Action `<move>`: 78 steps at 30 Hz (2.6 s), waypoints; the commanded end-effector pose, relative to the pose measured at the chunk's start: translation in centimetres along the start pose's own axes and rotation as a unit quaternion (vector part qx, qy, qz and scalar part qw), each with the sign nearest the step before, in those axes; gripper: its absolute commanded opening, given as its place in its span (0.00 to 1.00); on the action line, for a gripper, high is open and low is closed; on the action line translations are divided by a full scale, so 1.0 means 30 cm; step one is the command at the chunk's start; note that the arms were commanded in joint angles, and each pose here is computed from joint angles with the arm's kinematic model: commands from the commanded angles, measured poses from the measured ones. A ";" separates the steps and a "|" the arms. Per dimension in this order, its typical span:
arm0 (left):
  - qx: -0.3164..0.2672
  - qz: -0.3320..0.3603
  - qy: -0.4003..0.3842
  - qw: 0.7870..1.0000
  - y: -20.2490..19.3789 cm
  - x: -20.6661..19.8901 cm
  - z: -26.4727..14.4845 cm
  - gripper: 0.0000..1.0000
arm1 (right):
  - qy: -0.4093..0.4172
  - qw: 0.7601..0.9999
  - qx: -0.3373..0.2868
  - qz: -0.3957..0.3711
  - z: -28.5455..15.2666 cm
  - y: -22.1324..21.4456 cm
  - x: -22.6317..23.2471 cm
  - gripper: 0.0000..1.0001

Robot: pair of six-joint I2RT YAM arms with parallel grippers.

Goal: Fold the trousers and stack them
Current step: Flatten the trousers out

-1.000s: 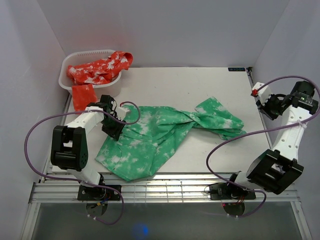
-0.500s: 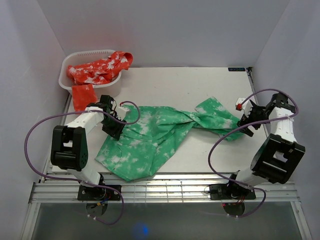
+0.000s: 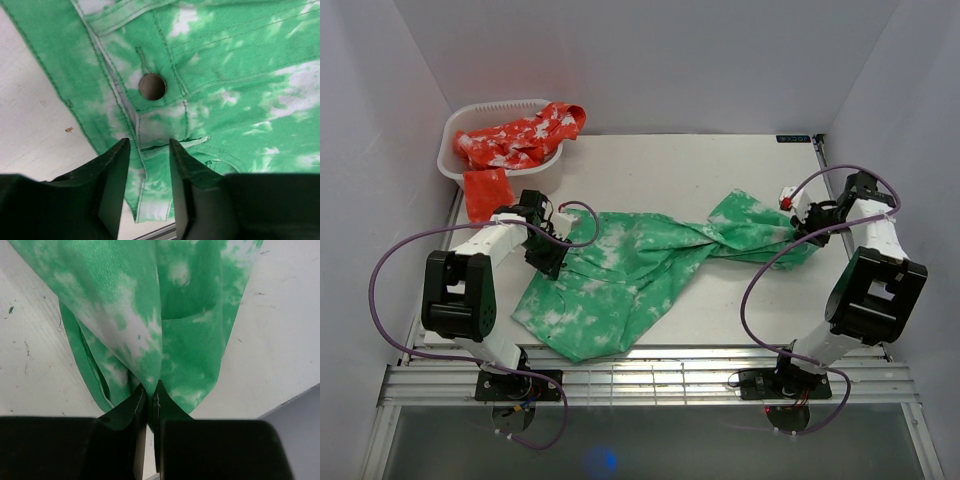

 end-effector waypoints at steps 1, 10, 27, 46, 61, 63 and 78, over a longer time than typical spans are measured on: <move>-0.014 -0.006 -0.008 1.000 0.015 -0.006 -0.003 0.46 | -0.054 0.998 0.023 -0.026 -0.172 0.049 -0.077 0.08; -0.004 -0.032 0.014 0.999 -0.045 0.025 0.056 0.00 | -0.166 0.973 0.124 -0.103 -0.605 0.232 -0.113 0.08; -0.183 -0.032 -0.125 0.974 0.328 -0.174 -0.158 0.54 | -0.008 0.977 0.205 0.048 -0.150 -0.062 -0.217 0.08; -0.132 0.012 0.041 0.990 0.524 -0.323 0.287 0.24 | -0.007 0.977 0.210 0.047 -0.212 -0.023 -0.131 0.08; -0.141 -0.032 0.194 0.970 0.149 0.211 -0.072 0.00 | 0.032 0.986 0.158 0.031 -0.119 0.116 -0.085 0.08; -0.142 -0.028 0.200 0.969 0.141 0.218 -0.074 0.00 | 0.034 0.987 0.152 0.041 -0.079 0.133 -0.100 0.08; -0.164 -0.087 0.254 0.949 0.224 0.357 -0.099 0.00 | -0.087 0.972 0.190 0.103 0.088 0.126 -0.521 0.90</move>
Point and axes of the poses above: each gripper's point midway between its finger pads, its own z axis out along the fingers, its own x axis along the line the jaws close on, y = z × x, the point moved 2 cm from there along -z, back along the fingers, and after that the axes turned 15 degrees about -z, right-handed, at the moved point
